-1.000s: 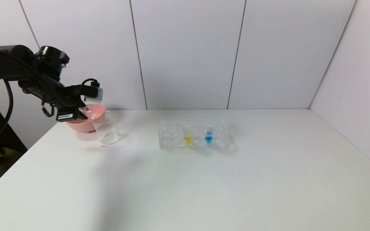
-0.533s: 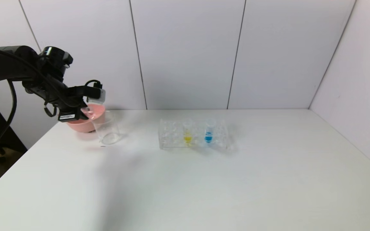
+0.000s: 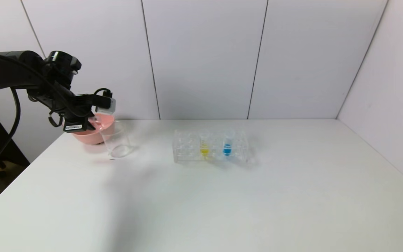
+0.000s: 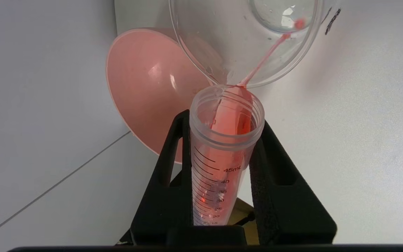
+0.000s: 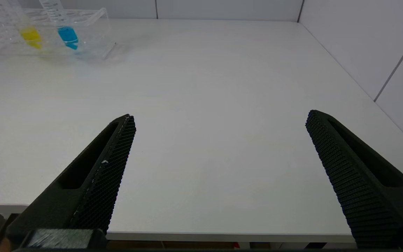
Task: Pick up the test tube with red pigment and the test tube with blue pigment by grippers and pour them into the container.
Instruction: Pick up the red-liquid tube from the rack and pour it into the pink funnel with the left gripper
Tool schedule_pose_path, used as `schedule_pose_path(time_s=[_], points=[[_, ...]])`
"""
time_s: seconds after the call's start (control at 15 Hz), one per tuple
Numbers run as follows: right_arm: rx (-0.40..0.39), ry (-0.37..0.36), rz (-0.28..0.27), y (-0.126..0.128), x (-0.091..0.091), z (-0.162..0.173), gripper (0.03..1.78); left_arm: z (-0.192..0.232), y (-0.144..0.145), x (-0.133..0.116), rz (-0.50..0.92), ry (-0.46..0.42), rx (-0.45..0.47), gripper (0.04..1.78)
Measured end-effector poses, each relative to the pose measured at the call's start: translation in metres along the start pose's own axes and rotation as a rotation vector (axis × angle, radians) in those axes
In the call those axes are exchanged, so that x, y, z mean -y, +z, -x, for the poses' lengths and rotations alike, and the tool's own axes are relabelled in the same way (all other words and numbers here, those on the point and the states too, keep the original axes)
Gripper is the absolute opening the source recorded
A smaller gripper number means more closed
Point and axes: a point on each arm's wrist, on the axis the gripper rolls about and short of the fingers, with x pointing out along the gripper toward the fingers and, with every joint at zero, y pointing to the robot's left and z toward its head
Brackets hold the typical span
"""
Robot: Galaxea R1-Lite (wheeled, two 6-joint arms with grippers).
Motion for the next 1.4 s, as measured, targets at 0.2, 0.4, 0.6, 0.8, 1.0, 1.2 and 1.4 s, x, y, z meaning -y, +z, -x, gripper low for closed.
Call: schedule_pose_path(time_s=[0.2,0.4,0.6,0.8,1.0,1.2,1.4], points=[[0.0,0.0,0.0,0.0,0.0,0.0,1.77,0.0,0.002,0.0,-0.006,0.008,-0.028,0.48],[0.0,0.0,0.0,0.0,0.0,0.0,1.77,0.0,0.006,-0.001,-0.012,0.019,-0.026,0.48],[0.0,0.0,0.0,0.0,0.0,0.0,1.77,0.0,0.007,-0.001,-0.015,0.025,-0.038,0.48],[0.0,0.0,0.0,0.0,0.0,0.0,1.77,0.001,0.01,-0.001,-0.023,0.029,-0.05,0.48],[0.0,0.0,0.0,0.0,0.0,0.0,1.77,0.002,0.01,-0.001,-0.023,0.031,-0.051,0.48],[0.0,0.0,0.0,0.0,0.0,0.0,1.77,0.002,0.011,-0.001,-0.024,0.032,-0.049,0.48],[0.0,0.0,0.0,0.0,0.0,0.0,1.77,0.002,0.011,-0.001,-0.025,0.032,-0.049,0.48]])
